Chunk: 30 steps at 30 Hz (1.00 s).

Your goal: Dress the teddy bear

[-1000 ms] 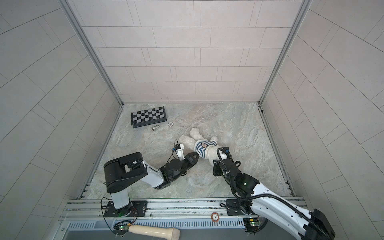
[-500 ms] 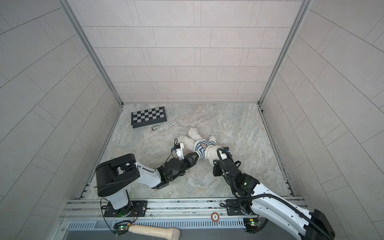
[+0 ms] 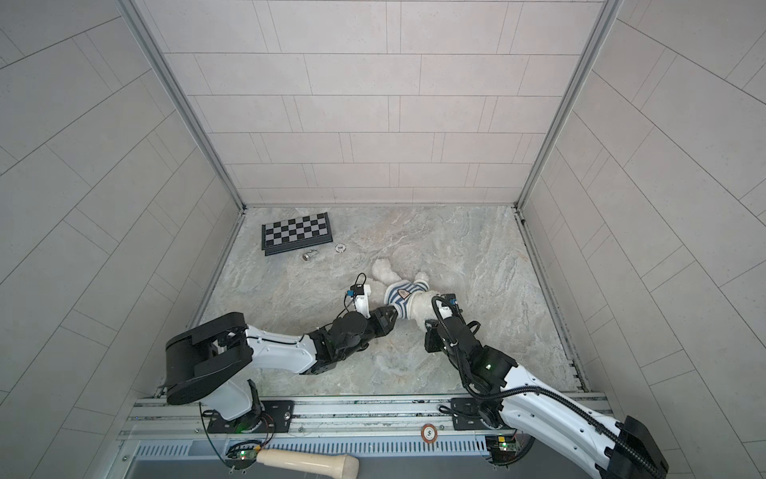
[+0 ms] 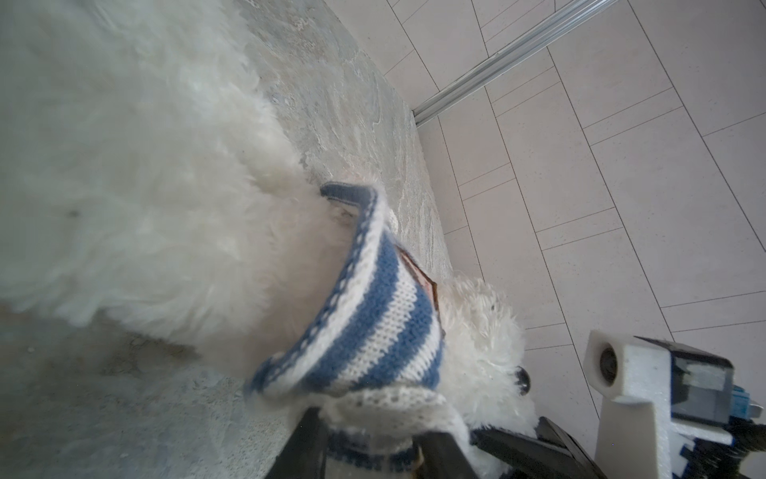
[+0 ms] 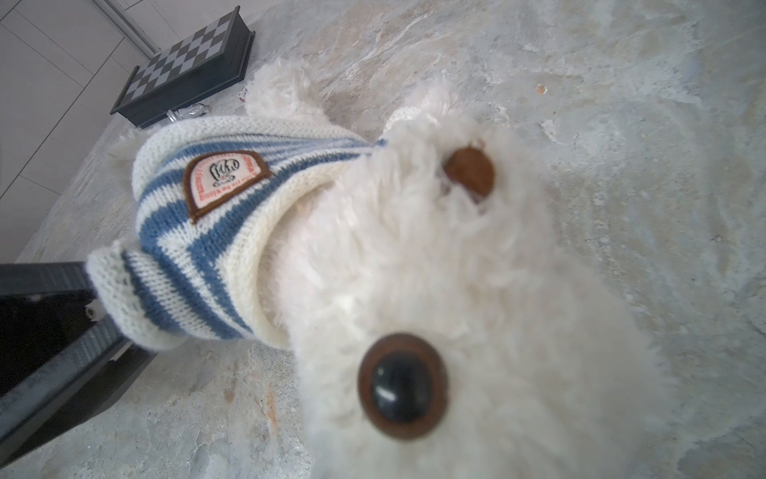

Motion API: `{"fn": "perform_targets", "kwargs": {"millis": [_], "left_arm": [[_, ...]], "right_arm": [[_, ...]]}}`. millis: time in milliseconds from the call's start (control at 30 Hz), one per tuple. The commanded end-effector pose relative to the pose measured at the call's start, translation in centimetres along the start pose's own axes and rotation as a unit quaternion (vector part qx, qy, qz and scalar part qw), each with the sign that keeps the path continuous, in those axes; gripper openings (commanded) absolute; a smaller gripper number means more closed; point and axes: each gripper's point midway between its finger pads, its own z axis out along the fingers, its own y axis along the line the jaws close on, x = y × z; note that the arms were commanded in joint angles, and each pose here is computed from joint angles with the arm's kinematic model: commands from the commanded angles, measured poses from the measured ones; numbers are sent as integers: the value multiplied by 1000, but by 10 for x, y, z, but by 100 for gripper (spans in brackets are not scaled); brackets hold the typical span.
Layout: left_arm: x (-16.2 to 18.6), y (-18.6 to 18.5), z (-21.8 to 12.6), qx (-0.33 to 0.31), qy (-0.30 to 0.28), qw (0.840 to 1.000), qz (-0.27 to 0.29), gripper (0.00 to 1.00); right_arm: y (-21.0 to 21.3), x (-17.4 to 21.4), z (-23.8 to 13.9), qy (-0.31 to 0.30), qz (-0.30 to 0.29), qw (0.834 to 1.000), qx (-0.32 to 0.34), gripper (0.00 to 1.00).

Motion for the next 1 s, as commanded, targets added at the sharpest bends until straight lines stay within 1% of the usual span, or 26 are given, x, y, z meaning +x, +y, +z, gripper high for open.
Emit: {"fn": "perform_targets", "kwargs": {"millis": [0,67,133,400,600,700,833,967], "left_arm": [[-5,-17,5,20,-8,1000,9,40],[-6,-22,6,31,-12,999,5,40],[-7,-23,7,27,-12,1000,6,39],[-9,-5,24,-2,-22,1000,-18,36],[-16,-1,35,-17,-40,999,-4,38],[-17,5,40,-25,-42,999,-8,39],[-15,13,47,-34,-40,999,-9,45],[-13,18,55,-33,-37,999,-12,45]], "right_arm": [[6,-8,-2,-17,3,1000,-14,0],[5,-7,-2,-17,3,1000,-14,0],[5,-6,-2,-18,4,1000,-15,0],[4,-3,-1,-15,5,1000,-16,0],[5,-3,0,-15,3,1000,-16,0],[5,-2,1,-13,3,1000,-17,0],[5,-1,2,-13,3,1000,-18,0],[5,-1,2,-11,2,1000,-17,0]]}}
